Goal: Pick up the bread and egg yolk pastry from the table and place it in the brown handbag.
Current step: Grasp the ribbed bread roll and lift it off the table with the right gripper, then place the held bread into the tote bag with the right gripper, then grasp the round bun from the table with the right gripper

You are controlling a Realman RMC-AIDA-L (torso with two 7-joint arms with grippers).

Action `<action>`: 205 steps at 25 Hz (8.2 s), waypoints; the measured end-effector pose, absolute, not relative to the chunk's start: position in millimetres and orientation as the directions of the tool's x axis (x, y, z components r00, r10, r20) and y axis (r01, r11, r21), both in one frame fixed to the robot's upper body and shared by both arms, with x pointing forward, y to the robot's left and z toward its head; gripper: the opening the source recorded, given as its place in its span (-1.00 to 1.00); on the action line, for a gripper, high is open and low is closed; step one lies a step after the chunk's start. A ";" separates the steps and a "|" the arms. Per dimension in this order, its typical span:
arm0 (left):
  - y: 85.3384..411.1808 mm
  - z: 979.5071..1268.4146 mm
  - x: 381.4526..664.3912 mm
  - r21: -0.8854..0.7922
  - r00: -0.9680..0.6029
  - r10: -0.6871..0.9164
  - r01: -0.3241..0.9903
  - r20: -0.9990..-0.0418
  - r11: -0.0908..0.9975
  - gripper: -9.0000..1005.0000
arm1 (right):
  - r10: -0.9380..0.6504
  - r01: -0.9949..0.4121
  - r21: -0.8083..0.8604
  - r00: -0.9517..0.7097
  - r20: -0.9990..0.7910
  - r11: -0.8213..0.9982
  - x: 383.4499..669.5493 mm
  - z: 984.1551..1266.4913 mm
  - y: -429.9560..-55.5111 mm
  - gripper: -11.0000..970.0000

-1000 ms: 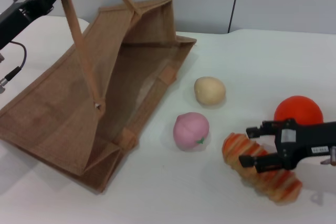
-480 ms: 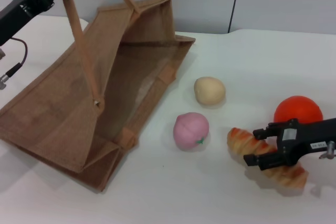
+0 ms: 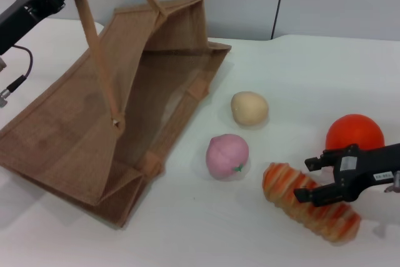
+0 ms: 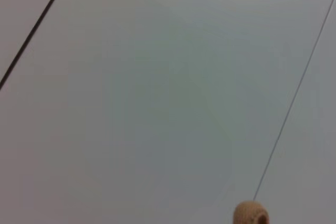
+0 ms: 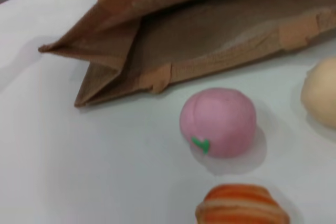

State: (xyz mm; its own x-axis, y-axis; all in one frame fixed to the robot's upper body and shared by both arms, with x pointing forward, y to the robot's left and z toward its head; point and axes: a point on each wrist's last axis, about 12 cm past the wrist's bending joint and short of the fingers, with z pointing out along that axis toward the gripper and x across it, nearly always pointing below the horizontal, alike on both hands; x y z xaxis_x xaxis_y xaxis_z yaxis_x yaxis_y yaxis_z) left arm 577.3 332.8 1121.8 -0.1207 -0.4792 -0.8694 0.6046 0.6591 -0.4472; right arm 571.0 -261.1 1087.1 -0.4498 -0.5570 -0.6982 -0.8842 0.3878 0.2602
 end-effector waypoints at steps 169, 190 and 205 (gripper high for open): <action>335.6 1134.0 570.5 -0.453 0.010 -0.590 0.630 -0.807 0.631 -0.64 | -0.658 -0.634 -0.650 0.280 -0.699 0.419 585.0 1094.3 -83.0 0.86; 362.0 1116.1 549.9 -0.475 0.106 -0.597 0.503 -0.796 0.722 -0.62 | -0.649 -0.638 -0.556 0.114 -0.752 0.533 563.0 1072.4 -145.2 0.86; 357.1 1115.3 552.1 -0.481 0.101 -0.606 0.512 -0.789 0.712 -0.61 | -0.716 -0.757 -0.486 0.036 -0.698 0.436 579.7 1063.2 -131.0 0.86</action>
